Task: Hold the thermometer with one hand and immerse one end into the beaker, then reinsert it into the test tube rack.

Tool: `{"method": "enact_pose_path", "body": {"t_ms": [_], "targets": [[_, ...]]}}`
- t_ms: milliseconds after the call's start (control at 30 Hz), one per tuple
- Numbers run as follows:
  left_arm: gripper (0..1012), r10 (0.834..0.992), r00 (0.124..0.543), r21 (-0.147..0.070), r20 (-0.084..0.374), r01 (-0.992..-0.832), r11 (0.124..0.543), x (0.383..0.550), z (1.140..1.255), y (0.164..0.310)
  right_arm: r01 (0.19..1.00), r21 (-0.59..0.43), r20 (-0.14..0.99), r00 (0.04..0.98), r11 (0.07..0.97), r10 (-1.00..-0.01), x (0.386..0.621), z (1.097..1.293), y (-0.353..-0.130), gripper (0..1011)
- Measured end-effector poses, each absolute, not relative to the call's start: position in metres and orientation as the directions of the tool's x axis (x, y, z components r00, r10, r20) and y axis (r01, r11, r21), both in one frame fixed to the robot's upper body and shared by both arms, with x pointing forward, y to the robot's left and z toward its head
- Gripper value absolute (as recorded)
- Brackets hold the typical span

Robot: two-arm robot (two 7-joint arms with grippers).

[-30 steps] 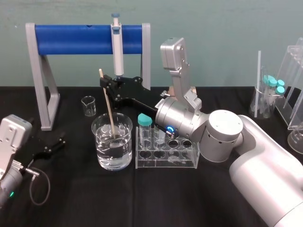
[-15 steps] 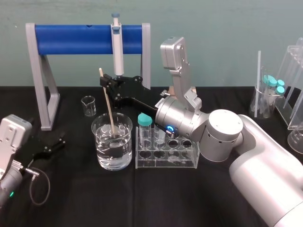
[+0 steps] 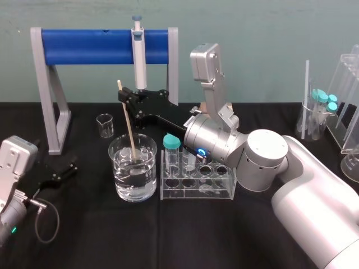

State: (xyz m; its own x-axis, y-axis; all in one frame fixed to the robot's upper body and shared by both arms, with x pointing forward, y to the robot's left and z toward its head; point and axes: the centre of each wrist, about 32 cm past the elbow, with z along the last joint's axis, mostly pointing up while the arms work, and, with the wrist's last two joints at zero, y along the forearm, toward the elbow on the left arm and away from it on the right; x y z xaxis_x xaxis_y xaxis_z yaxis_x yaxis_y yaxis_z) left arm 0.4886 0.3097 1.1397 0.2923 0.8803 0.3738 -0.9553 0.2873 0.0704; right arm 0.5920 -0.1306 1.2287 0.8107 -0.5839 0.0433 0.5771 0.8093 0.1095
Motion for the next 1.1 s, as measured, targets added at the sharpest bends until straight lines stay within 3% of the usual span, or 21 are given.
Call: {"method": "enact_pose_path", "body": {"t_ms": [1100], "targets": [[1004,0.880,0.292,0.070,0.374,-0.955,0.287,0.4886,1.1398,0.3097,0.577,0.110,0.042,0.811,0.810,-0.584,0.5919,1.2288,-0.1306,36]]}}
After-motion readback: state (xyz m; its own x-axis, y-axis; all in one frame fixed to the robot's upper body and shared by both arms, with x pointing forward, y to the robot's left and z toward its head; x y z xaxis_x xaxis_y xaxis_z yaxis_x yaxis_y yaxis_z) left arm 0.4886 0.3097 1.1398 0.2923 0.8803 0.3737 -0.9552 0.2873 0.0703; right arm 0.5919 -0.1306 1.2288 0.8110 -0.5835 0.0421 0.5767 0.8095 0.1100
